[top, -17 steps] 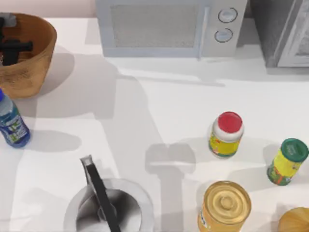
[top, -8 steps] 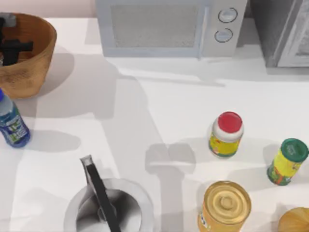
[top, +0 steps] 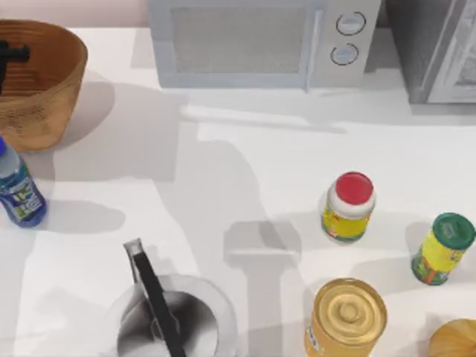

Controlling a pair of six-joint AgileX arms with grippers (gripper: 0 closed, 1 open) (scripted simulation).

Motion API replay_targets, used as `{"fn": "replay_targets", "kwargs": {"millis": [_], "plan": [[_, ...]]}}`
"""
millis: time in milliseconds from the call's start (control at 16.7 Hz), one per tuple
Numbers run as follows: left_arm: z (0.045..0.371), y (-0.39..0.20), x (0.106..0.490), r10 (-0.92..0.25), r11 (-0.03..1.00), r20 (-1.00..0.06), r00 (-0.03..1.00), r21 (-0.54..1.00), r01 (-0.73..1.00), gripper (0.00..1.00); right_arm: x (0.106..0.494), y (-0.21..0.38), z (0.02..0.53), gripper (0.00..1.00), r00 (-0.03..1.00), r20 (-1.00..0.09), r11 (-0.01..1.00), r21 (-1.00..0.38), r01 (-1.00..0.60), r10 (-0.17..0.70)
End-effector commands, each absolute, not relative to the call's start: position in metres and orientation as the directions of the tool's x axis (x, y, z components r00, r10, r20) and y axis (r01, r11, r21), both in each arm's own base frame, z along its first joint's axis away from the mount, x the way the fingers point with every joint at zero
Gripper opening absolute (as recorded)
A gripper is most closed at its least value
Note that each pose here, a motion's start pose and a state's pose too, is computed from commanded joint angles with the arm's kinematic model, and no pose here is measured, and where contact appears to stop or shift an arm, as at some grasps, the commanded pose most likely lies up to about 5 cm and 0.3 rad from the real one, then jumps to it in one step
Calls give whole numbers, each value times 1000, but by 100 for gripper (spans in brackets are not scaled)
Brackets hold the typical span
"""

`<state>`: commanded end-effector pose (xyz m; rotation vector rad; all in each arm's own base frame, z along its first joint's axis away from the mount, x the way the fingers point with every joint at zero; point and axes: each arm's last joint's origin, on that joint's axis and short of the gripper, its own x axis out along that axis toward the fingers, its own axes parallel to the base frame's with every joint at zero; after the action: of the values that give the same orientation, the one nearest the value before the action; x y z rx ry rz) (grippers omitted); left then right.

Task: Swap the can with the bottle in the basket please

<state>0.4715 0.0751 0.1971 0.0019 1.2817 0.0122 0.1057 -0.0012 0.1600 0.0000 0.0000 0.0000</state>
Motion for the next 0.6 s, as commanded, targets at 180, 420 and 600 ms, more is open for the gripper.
{"fn": "replay_targets", "kwargs": {"millis": [180, 420, 600], "plan": [[241, 76, 432, 59, 998, -902, 428, 56, -21, 0, 106, -1, 160, 100, 1000, 0, 1000, 0, 0, 0], [292, 62, 344, 123, 992, -761, 637, 115, -55, 0, 106, -1, 160, 100, 1000, 0, 1000, 0, 0, 0], [301, 45, 263, 150, 987, -618, 772, 136, -83, 0, 106, -1, 160, 100, 1000, 0, 1000, 0, 0, 0]]}}
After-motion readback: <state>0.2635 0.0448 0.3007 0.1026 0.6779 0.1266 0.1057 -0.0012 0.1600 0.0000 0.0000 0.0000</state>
